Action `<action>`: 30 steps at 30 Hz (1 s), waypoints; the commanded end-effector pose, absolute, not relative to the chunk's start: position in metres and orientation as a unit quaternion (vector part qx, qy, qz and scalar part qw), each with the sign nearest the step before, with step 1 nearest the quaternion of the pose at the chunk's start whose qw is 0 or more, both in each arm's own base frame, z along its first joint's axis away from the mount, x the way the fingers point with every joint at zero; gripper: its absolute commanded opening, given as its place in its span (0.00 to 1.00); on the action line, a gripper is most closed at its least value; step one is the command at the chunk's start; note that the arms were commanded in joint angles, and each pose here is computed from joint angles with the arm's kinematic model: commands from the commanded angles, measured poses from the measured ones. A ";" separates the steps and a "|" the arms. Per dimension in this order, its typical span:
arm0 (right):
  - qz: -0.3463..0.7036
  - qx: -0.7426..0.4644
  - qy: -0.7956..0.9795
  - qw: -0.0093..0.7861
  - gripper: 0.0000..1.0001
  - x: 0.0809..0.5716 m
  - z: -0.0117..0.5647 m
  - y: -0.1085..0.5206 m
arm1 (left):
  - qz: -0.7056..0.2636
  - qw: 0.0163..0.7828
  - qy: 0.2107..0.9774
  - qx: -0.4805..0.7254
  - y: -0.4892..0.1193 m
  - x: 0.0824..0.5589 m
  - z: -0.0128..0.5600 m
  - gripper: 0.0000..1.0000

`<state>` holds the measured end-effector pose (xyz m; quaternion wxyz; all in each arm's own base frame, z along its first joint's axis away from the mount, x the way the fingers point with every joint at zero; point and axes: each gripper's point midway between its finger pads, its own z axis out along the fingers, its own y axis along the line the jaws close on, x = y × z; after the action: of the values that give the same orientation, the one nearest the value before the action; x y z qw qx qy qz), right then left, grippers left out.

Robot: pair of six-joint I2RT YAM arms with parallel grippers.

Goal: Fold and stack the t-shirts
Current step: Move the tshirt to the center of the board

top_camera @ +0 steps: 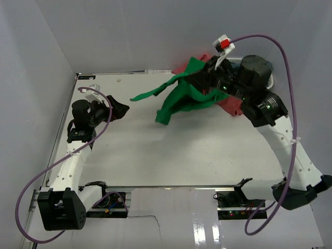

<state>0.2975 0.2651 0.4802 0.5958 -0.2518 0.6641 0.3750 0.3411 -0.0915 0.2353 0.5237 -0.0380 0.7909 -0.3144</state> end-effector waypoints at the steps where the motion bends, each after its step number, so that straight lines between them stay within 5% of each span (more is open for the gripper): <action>1: 0.373 -0.289 0.672 0.571 0.08 0.243 0.468 0.252 | -0.318 0.539 0.780 -0.027 -0.094 0.336 0.247 0.98; 6: 0.314 -0.239 0.713 0.580 0.08 0.228 0.453 0.208 | -0.320 0.538 0.779 -0.028 -0.094 0.335 0.248 0.98; 12: 0.215 -0.189 0.853 0.436 0.08 0.238 0.337 0.185 | -0.322 0.537 0.779 -0.028 -0.095 0.334 0.247 0.98; 17: -0.001 -0.067 0.943 0.327 0.08 0.248 0.231 0.112 | -0.319 0.539 0.779 -0.028 -0.094 0.333 0.247 0.98; 30: -0.042 0.064 0.939 0.335 0.08 0.292 0.202 0.038 | -0.321 0.537 0.780 -0.027 -0.094 0.333 0.246 0.98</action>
<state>0.2641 0.0483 0.1784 0.2800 0.0306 0.9590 -0.0324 0.3378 -0.0917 0.2409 0.5305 -0.0365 0.7859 -0.3156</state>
